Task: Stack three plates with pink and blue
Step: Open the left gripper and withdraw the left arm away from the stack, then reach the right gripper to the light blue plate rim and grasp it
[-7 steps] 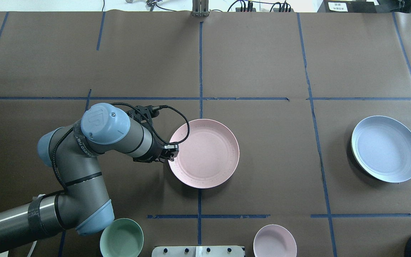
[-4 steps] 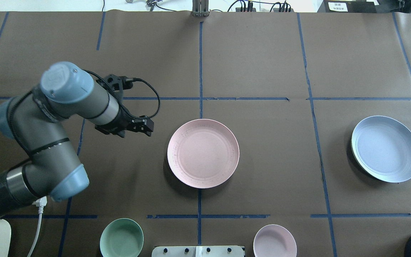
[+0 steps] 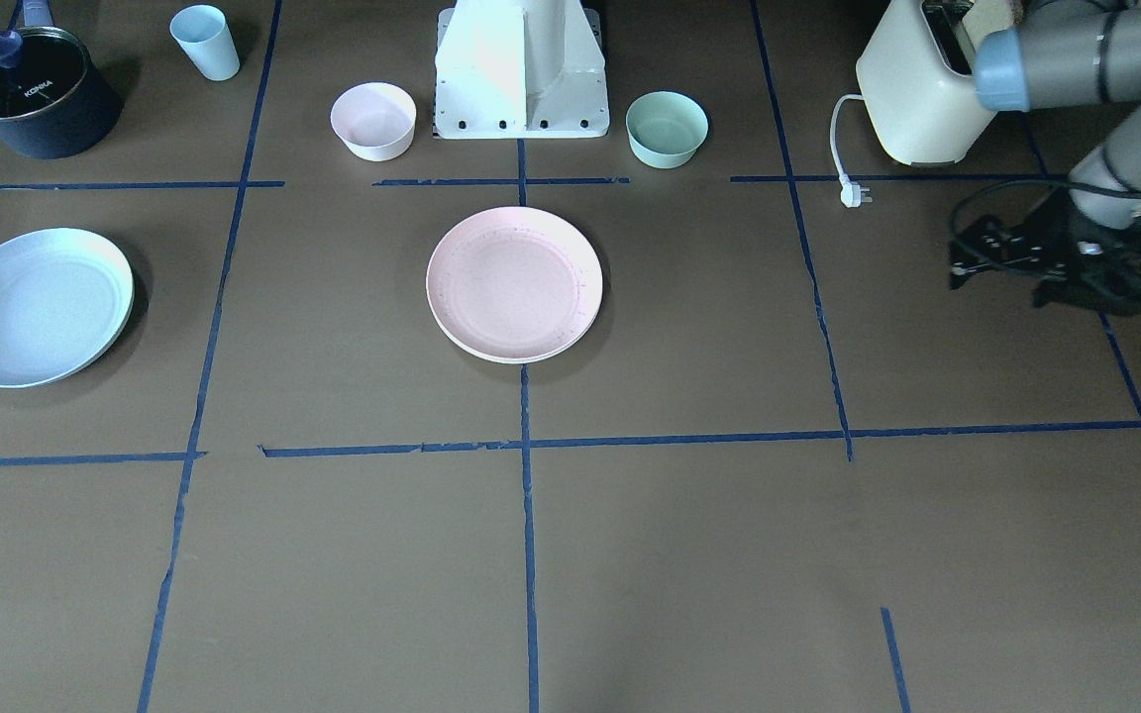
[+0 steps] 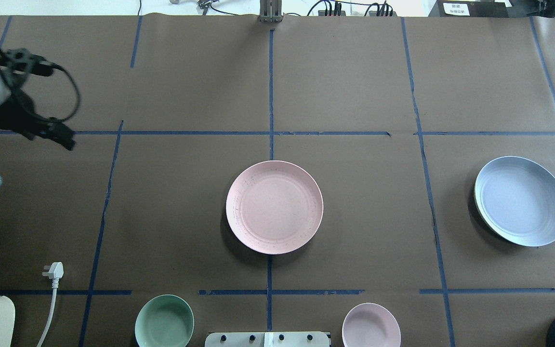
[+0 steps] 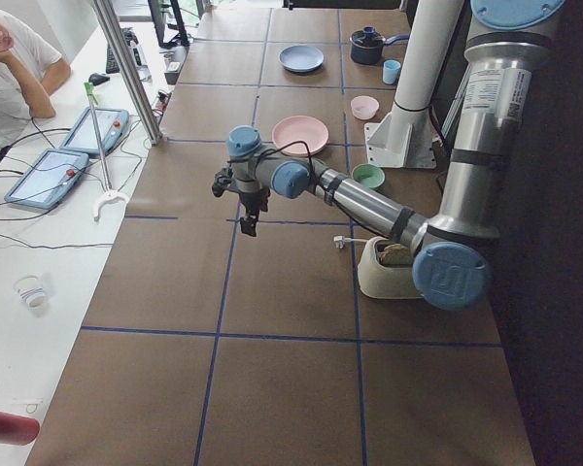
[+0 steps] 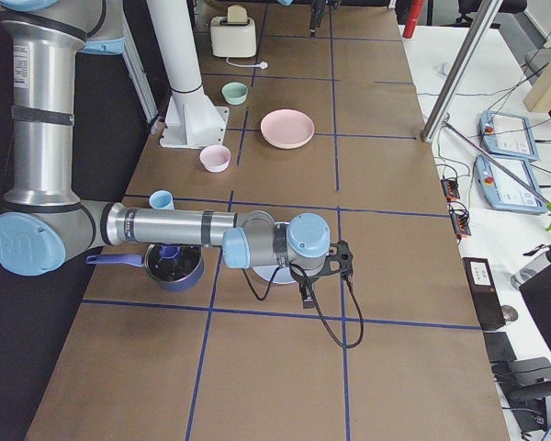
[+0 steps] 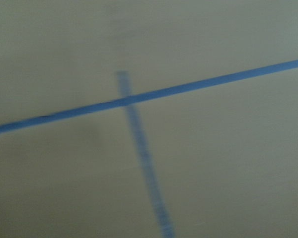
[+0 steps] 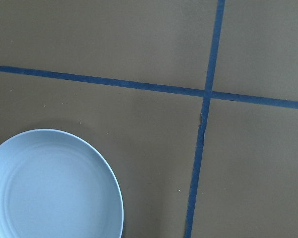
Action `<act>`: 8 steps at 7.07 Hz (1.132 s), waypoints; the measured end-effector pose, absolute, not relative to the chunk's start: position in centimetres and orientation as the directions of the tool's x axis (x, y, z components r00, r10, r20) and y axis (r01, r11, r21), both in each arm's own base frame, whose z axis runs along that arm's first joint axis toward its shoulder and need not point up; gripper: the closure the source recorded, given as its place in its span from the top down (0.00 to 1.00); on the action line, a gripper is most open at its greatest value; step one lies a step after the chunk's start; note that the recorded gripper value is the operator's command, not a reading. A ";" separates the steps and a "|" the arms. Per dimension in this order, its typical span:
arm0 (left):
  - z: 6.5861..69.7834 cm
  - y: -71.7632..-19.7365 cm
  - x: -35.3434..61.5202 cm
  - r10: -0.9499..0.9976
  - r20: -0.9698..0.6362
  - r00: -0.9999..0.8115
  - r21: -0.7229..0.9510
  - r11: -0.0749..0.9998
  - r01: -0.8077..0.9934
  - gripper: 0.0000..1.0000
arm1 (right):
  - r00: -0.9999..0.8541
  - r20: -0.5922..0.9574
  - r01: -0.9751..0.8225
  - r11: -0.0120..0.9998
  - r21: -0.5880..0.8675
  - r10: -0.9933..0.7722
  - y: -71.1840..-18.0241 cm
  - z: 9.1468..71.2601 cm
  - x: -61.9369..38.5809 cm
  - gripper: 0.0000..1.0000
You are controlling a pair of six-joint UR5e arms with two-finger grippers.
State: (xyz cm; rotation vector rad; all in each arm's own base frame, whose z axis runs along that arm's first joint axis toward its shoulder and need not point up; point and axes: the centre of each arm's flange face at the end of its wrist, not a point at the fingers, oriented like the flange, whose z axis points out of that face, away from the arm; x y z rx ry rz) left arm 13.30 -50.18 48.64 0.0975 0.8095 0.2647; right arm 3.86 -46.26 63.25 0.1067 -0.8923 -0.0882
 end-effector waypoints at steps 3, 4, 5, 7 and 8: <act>61.5 -40.8 -2.4 0.158 -0.726 0.669 0.106 0.987 -0.119 1.00 | 0.623 0.781 -0.023 0.997 0.070 -0.040 -47.4 60.7 2.1 1.00; 63.7 -38.1 -4.8 0.107 -0.730 0.674 0.071 0.994 -0.082 1.00 | 0.623 0.782 -0.020 0.999 0.044 -0.022 -47.5 60.5 0.7 1.00; 64.8 -36.9 -5.7 0.080 -0.733 0.676 0.050 0.997 -0.063 1.00 | 0.629 0.778 -0.018 0.999 0.028 -0.011 -47.5 60.7 -1.3 1.00; 65.1 -36.6 -6.1 0.066 -0.734 0.676 0.044 0.998 -0.050 1.00 | 0.624 0.781 -0.069 0.997 0.027 0.022 -47.0 62.6 -5.6 0.99; 64.9 -36.6 -6.1 0.055 -0.735 0.676 0.039 0.998 -0.039 1.00 | 0.606 0.794 -0.103 0.994 0.031 0.039 -46.4 64.8 -7.8 0.98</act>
